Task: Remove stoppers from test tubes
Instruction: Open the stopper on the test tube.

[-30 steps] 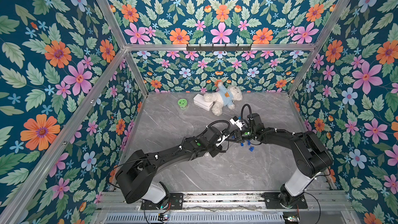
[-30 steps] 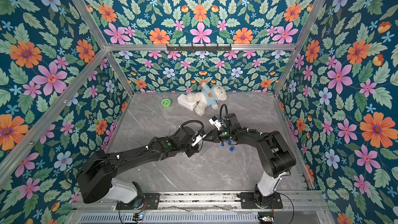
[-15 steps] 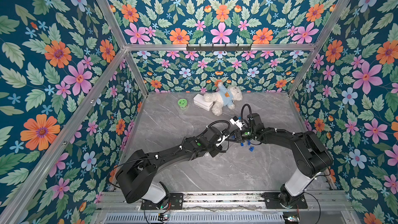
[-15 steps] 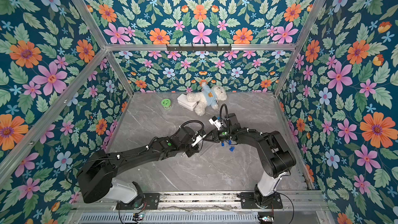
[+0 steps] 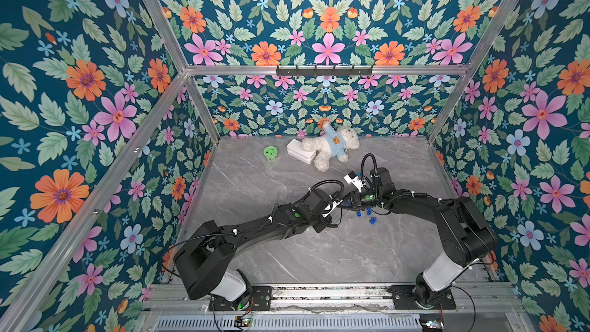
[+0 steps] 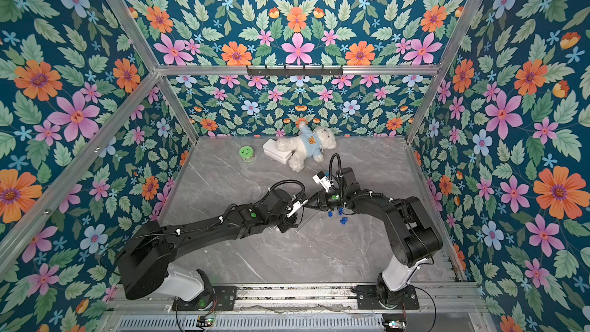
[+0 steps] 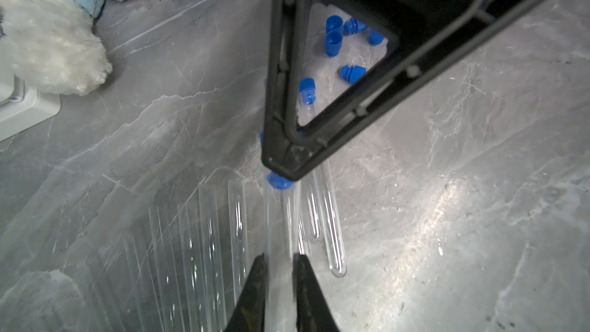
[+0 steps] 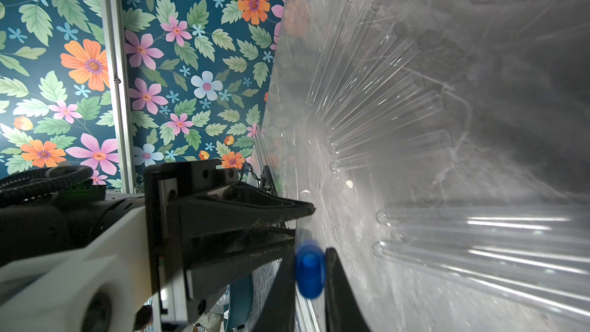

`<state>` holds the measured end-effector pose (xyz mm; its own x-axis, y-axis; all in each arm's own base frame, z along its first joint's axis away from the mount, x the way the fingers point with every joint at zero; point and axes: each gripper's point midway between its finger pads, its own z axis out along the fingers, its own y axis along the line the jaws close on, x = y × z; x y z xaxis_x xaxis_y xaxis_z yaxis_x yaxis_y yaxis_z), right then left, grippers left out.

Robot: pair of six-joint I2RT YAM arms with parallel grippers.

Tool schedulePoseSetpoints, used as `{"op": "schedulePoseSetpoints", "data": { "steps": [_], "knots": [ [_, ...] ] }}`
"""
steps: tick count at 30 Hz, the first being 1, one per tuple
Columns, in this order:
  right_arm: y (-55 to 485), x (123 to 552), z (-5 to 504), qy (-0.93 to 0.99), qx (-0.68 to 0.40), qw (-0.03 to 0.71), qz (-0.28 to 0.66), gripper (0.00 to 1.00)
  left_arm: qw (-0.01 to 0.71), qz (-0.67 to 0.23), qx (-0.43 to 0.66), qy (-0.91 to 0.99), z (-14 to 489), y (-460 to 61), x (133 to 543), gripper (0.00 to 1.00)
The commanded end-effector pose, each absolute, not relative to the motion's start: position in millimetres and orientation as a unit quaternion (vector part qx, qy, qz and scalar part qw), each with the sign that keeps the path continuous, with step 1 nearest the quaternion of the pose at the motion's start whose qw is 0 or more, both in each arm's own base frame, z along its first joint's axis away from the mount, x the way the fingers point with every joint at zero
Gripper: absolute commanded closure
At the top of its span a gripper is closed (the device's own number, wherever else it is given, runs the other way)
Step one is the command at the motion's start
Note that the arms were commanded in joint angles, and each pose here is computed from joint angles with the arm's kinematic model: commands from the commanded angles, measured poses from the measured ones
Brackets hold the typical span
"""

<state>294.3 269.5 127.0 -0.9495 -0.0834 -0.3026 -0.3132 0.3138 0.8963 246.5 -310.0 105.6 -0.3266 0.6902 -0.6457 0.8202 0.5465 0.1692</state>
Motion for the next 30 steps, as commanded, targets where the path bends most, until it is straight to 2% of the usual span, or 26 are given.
{"op": "schedulePoseSetpoints", "data": {
  "steps": [1,12,30],
  "knots": [
    [269.2,298.2,136.3,0.794,-0.133,0.116,0.582,1.0,0.313,-0.061,0.479,0.818,91.2,-294.0,242.5,1.0],
    [260.5,302.1,134.3,0.82,-0.136,0.142,0.538,1.0,0.297,-0.029,0.485,0.822,84.4,-284.6,244.4,1.0],
    [243.6,313.2,138.1,0.827,-0.113,0.168,0.525,1.0,0.271,0.006,0.498,0.824,68.7,-275.7,241.2,1.0]
  ]
}}
